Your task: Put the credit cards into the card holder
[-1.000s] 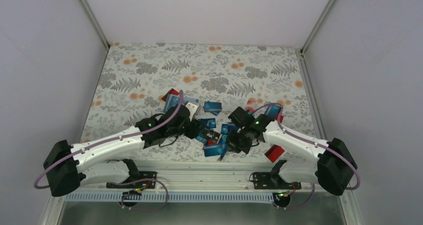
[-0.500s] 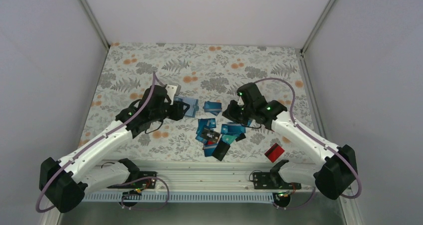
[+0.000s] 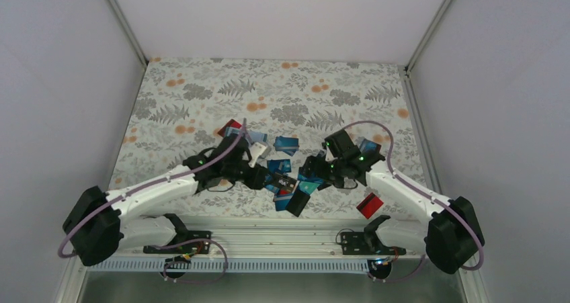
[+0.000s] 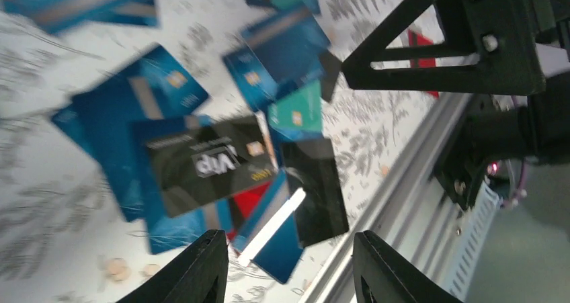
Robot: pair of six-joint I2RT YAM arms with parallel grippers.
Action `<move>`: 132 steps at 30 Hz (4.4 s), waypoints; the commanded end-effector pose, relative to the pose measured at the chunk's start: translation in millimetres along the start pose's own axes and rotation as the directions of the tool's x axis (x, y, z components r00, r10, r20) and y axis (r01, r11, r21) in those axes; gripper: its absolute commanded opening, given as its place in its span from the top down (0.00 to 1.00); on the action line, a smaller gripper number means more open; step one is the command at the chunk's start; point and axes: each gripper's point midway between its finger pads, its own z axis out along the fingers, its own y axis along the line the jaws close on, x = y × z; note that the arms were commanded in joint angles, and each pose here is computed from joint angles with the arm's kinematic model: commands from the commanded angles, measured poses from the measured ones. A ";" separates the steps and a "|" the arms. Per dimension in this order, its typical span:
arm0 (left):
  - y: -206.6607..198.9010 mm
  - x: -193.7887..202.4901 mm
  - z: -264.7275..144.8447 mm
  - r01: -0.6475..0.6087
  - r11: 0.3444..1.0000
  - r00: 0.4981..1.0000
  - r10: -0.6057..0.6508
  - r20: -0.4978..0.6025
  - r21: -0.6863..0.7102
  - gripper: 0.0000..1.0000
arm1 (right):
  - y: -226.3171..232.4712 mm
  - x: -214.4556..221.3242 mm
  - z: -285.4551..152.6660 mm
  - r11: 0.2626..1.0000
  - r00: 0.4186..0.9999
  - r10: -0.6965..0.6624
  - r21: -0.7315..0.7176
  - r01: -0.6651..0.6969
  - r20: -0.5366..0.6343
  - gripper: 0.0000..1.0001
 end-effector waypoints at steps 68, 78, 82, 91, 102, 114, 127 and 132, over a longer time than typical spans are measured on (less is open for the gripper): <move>-9.8 119.6 107.7 0.135 0.991 0.943 -0.130 -0.305 -0.003 0.51 | -25.3 168.9 30.7 0.939 0.899 -0.059 -0.328 -0.098 -0.435 0.28; -6.9 122.9 107.0 0.146 0.989 0.941 -0.143 -0.308 -0.011 0.52 | -33.7 168.1 49.6 0.923 0.913 0.010 -0.348 -0.166 -0.407 0.35; -7.4 123.7 107.2 0.151 0.989 0.940 -0.146 -0.308 -0.009 0.52 | -36.3 168.3 54.5 0.914 0.917 0.029 -0.362 -0.186 -0.398 0.38; -7.6 123.9 106.2 0.161 0.987 0.939 -0.156 -0.306 -0.008 0.52 | -32.6 173.5 66.1 0.910 0.904 0.001 -0.375 -0.178 -0.427 0.42; -4.9 126.8 101.1 0.174 0.985 0.938 -0.172 -0.300 -0.020 0.53 | -39.6 180.4 81.0 0.932 0.892 0.016 -0.317 -0.178 -0.453 0.68; -6.3 119.6 96.0 0.181 0.983 0.944 -0.183 -0.275 -0.032 0.53 | -29.6 168.8 82.9 0.929 0.910 0.006 -0.336 -0.158 -0.414 0.96; -9.2 46.6 44.5 0.188 0.977 0.979 -0.195 -0.064 -0.103 0.55 | -8.6 136.9 47.4 0.861 0.957 -0.086 -0.504 -0.069 -0.276 0.96; -10.1 22.1 19.9 0.190 0.979 0.982 -0.191 0.000 -0.075 0.55 | 3.4 115.5 32.8 0.806 0.974 -0.100 -0.591 -0.040 -0.202 0.96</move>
